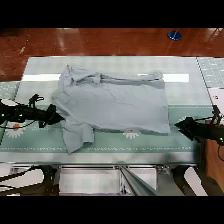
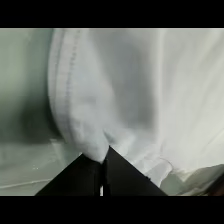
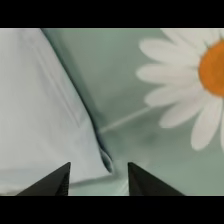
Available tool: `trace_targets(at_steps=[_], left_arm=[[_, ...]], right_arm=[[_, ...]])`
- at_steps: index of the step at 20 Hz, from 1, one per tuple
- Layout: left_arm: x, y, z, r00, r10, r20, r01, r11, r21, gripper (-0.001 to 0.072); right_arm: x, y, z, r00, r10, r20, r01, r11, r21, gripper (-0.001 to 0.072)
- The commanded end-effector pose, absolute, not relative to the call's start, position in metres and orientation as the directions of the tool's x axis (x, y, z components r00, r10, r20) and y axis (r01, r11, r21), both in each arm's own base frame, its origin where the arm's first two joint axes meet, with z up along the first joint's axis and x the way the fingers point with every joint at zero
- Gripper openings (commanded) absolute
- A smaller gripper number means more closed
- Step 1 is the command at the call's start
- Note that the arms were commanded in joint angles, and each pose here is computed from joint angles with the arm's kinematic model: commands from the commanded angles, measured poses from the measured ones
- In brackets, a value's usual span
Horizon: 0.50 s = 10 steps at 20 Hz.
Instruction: Fold the shirts.
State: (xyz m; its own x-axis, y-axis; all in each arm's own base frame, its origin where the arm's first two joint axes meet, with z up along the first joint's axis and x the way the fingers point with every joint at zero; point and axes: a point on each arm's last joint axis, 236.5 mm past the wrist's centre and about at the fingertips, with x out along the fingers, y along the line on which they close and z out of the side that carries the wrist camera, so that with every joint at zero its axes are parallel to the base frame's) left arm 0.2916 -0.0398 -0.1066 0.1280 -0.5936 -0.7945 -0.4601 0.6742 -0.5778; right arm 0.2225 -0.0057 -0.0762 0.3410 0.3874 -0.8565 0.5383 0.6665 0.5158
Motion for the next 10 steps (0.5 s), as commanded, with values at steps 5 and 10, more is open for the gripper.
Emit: trace_targets(at_steps=[5, 10], left_arm=[[0.306, -0.047, -0.085, 0.134, -0.628, -0.767, -0.394, 0.676, -0.623, 0.0016], [0.307, -0.047, -0.084, 0.134, -0.63, -0.765, -0.392, 0.675, -0.625, 0.0016]], right_arm=[[0.232, 0.039, -0.113, 0.239, 0.508, -0.827, 0.557, 0.626, 0.546, 0.0414], [0.28, 0.08, -0.116, 0.277, 0.604, -0.748, 0.482, 0.586, 0.652, 0.0116]])
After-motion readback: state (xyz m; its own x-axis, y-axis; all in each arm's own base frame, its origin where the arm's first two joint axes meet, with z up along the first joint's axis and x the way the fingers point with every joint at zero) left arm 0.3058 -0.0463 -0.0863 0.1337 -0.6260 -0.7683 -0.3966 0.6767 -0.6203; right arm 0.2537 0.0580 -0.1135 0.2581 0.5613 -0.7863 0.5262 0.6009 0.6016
